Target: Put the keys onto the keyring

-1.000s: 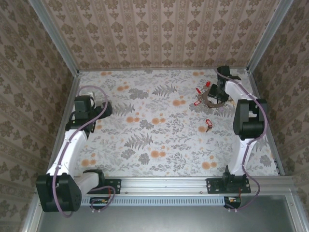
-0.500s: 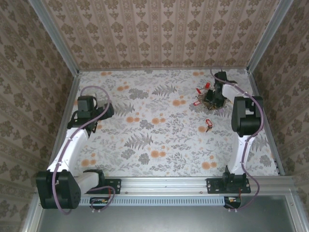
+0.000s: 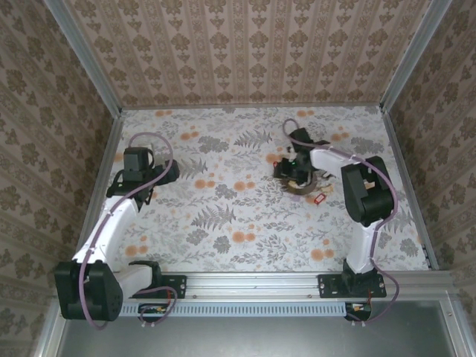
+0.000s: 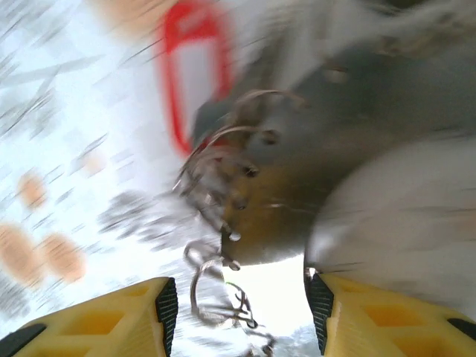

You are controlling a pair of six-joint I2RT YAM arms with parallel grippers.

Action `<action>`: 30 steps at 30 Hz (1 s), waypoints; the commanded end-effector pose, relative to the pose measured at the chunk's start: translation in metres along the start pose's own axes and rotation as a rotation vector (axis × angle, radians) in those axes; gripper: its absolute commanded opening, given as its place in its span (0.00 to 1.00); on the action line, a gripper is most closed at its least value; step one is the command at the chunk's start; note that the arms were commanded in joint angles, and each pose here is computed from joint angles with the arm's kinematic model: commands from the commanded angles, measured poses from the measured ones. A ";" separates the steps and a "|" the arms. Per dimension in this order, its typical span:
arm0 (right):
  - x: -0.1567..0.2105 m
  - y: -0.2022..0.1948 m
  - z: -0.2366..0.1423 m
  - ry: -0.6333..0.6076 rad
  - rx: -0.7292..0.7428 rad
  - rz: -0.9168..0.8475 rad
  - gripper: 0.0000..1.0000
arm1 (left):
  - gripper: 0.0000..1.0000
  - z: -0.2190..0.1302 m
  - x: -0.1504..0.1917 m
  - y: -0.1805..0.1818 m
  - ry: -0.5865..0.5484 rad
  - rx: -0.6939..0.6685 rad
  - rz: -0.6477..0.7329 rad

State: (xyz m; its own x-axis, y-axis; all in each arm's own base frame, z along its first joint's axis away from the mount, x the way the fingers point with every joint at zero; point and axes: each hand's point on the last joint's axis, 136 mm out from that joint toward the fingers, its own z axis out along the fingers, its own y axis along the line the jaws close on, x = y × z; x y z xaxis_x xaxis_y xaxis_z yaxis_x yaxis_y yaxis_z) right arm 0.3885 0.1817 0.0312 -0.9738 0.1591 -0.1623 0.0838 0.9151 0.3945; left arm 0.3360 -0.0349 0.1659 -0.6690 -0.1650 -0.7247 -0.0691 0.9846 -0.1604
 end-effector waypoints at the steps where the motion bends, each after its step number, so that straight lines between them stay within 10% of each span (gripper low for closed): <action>1: 0.010 0.055 0.011 0.032 -0.110 -0.115 0.54 | 1.00 -0.003 -0.003 -0.006 0.000 -0.007 0.037; 14: 0.109 0.150 0.008 0.165 -0.247 -0.494 0.54 | 1.00 -0.011 0.000 -0.021 -0.019 -0.011 0.151; 23: 0.089 0.090 -0.065 -0.083 0.014 -0.564 0.51 | 1.00 -0.018 0.004 -0.056 -0.048 0.115 0.266; 30: 0.123 0.099 -0.052 0.070 -0.018 -0.926 0.39 | 1.00 -0.019 0.010 -0.072 -0.041 0.156 0.322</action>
State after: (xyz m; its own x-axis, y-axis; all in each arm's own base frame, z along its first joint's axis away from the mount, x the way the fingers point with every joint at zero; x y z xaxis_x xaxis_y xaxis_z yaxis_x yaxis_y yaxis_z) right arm 0.2856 0.2731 0.1179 -0.7753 -0.4561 -0.4368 -0.5862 0.7771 0.2290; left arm 0.3197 -0.0998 0.1753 -0.6401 0.1103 -0.7603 0.2103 0.9770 -0.0353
